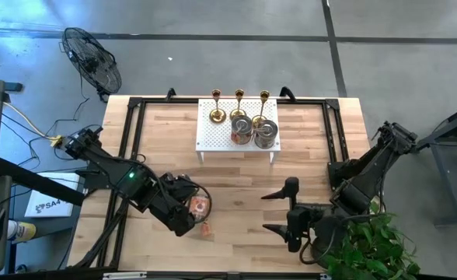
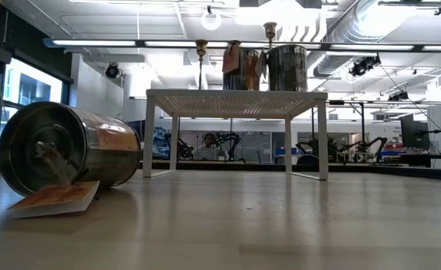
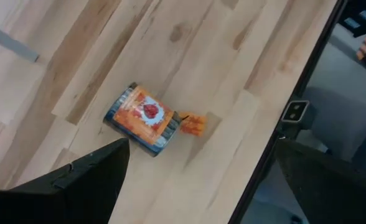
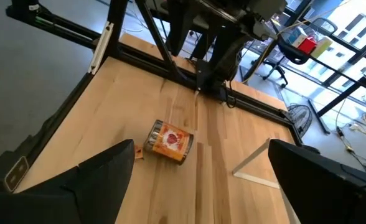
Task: Pick & Place candle stick holders
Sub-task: Put the silver scented candle on the shelf aligned with the other silver scented candles
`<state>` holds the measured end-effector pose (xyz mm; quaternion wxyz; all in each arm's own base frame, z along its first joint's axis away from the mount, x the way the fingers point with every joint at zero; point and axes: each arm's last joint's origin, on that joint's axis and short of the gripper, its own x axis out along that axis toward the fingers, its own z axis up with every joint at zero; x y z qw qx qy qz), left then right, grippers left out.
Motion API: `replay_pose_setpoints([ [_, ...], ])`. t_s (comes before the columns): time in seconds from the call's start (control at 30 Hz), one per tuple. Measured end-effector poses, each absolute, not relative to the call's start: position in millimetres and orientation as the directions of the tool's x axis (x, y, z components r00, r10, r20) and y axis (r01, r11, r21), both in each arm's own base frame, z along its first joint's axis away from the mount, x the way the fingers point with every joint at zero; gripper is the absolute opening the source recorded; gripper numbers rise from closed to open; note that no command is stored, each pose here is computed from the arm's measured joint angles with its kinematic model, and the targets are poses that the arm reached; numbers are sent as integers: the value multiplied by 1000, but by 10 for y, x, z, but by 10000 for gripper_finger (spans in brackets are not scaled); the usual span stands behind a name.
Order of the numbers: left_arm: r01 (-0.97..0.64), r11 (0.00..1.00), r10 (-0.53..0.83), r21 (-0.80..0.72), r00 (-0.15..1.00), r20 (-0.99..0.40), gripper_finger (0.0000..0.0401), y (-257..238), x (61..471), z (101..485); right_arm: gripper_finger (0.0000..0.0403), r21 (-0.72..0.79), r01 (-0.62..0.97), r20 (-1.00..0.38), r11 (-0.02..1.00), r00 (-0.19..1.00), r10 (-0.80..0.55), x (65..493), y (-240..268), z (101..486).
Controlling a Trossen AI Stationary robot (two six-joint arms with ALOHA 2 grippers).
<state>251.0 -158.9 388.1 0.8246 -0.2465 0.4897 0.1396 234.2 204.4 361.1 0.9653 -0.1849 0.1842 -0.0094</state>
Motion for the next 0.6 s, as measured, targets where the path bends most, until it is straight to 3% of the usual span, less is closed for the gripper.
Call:
replay_pose_setpoints([
  [0.4, -459, 847, -23, -267, 471, -882, 395, -1592, 2507, 3878, 364, -307, -46, -387, 951, 919, -80, 2326, 2035, 3574],
  [0.6, -703, 685, 99, -193, 351, -931, 395, -1574, 2503, 3725, 364, -310, -37, -386, 950, 918, -90, 2345, 2012, 3574],
])
